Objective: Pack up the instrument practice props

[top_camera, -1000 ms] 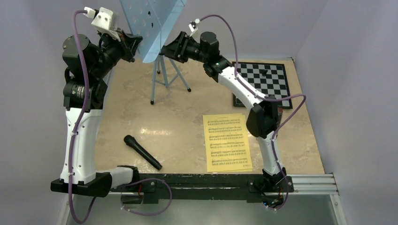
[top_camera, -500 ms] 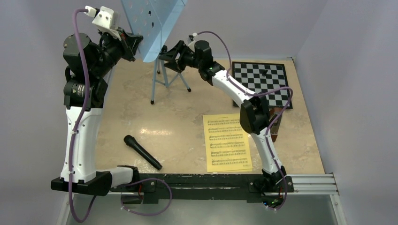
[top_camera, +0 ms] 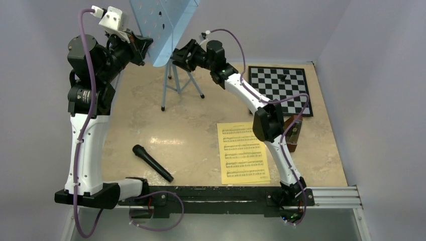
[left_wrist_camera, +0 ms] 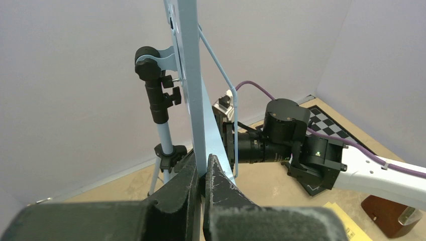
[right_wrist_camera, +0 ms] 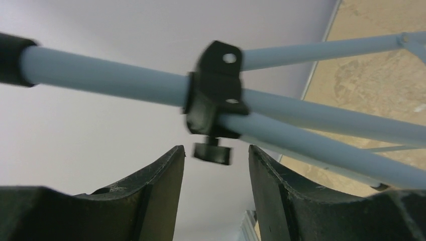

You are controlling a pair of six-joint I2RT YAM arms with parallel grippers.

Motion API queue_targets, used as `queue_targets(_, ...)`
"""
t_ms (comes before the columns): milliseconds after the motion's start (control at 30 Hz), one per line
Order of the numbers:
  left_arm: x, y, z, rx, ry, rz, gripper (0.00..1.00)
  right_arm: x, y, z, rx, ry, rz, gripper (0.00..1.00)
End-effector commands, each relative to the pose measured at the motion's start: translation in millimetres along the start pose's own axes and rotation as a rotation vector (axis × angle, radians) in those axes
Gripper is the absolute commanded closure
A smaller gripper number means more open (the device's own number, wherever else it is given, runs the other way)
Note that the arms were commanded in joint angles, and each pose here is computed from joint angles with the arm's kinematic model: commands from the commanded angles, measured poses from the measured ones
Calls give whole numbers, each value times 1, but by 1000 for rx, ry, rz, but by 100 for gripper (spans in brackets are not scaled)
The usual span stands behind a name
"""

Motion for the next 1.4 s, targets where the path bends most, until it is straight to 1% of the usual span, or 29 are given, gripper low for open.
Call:
queue_targets(0,62,-1,-21,108,49,235,100,-12,-4,4,-19,46,-49,48)
queue_targets(133,62,1,-22,108,48,237,100,-15,-3,11,-48,96,-61,58)
queue_targets(233,63,1,-22,109,47,239,100,-16,-3,13,-58,109,-65,59)
queue_targets(300,63,3,-22,108,47,239,100,-17,-3,14,-65,122,-64,64)
queue_targets(433,65,5,-24,109,48,239,100,-17,-1,25,-107,226,-69,84)
queue_targets(533,64,4,-24,109,52,232,100,-13,3,39,-159,388,-50,99)
queue_targets(567,64,4,-24,109,52,229,100,-14,6,42,-155,456,-52,100)
queue_targets(767,59,2,-26,111,68,192,100,-23,27,48,-61,935,-79,100)
queue_targets(867,56,3,-27,110,77,175,100,-24,39,49,-28,1257,-84,100)
queue_targets(900,55,3,-26,108,78,172,100,-26,42,55,-30,1373,-105,100)
queue_targets(967,54,3,-26,104,76,166,100,-29,45,52,-14,1552,-137,100)
queue_targets(1133,54,2,-28,114,88,164,100,-31,37,57,-3,1930,-201,99)
queue_targets(1233,57,0,-28,116,97,169,100,-27,29,57,-9,2109,-248,97)
queue_targets(1267,56,-1,-27,116,97,169,100,-25,27,57,-16,2168,-270,93)
queue_targets(1300,57,-1,-27,115,97,170,100,-23,27,58,-28,2226,-303,86)
queue_targets(1367,56,-3,-26,114,96,167,100,-19,28,60,-59,2321,-386,65)
Point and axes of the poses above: each gripper's point midway between its finger pads, its own y axis back along the fingers, its own z axis along the line the jaws close on, x = y × z, the point moved 2 cm from there along y, back along the fingers, and after that the axes turned 13 degrees about -y, right-handed, at the moved point
